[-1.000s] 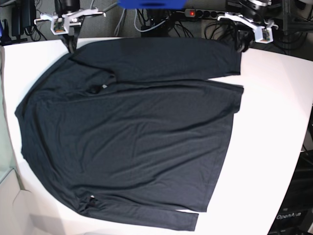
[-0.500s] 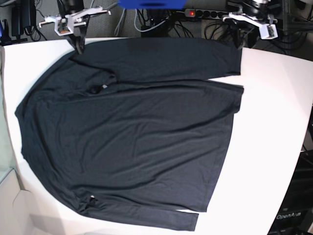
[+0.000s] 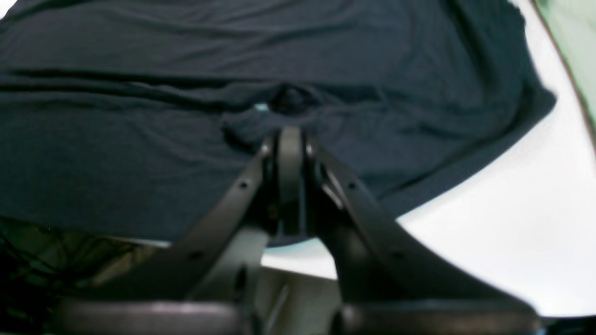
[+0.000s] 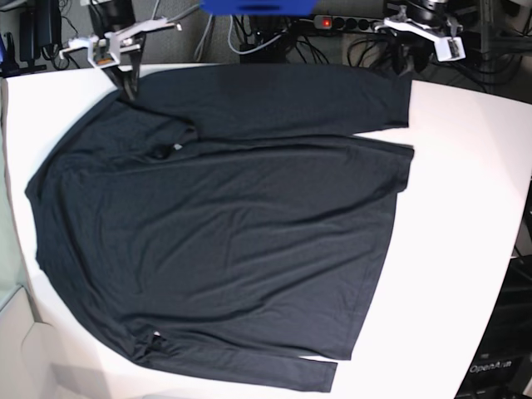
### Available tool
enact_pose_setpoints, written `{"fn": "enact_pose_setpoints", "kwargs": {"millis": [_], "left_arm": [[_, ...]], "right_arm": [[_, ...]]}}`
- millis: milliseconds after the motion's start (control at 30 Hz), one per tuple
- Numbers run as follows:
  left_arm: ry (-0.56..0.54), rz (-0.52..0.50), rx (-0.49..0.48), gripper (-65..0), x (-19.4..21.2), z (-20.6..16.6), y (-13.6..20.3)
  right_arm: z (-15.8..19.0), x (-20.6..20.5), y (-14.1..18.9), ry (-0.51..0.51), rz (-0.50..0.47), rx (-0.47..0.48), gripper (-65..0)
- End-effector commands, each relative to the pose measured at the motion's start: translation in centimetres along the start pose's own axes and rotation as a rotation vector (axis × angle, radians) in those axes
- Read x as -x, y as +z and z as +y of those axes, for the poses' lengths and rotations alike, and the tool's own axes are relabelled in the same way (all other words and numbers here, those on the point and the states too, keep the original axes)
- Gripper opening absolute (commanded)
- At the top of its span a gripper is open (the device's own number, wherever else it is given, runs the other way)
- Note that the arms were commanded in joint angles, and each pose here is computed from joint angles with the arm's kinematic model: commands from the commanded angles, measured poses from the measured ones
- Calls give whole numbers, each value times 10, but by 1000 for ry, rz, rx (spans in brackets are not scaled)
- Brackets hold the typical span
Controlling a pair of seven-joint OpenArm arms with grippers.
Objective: Fold the T-shirt properly
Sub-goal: 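Grasp the shoulder edge of the shirt with both grippers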
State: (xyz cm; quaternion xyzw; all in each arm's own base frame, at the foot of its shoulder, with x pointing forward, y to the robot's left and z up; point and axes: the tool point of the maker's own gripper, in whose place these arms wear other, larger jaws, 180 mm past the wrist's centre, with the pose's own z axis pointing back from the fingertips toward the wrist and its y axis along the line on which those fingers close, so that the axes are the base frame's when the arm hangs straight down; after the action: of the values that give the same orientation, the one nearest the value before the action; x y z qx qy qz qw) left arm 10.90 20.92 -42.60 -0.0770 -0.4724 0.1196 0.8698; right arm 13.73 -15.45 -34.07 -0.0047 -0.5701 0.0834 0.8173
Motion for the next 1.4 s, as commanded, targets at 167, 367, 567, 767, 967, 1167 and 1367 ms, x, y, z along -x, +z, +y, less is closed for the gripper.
{"fn": "enact_pose_setpoints", "kwargs": {"millis": [167, 367, 567, 767, 967, 1167, 1367], "left_arm": [[-2, -48, 8, -393, -12, 0, 5], [0, -39, 4, -393, -9, 1, 9], [0, -39, 4, -393, -9, 1, 9], [1, -39, 5, -393, -9, 1, 8], [5, -39, 5, -391, -8, 1, 6], [2, -51, 12, -391, -13, -1, -1], [2, -66, 16, -391, -18, -3, -6]], "right_arm": [[1, -9, 2, -1, -31, -4, -650], [3, -9, 1, -4, -35, -9, -650], [2, -7, -3, -3, -19, -7, -650], [1, 2, -10, -3, 39, -3, -650], [1, 3, -9, -3, 47, -3, -650], [1, 3, -9, -3, 47, -3, -650], [-1, 3, -9, -1, 49, 1, -650]]}}
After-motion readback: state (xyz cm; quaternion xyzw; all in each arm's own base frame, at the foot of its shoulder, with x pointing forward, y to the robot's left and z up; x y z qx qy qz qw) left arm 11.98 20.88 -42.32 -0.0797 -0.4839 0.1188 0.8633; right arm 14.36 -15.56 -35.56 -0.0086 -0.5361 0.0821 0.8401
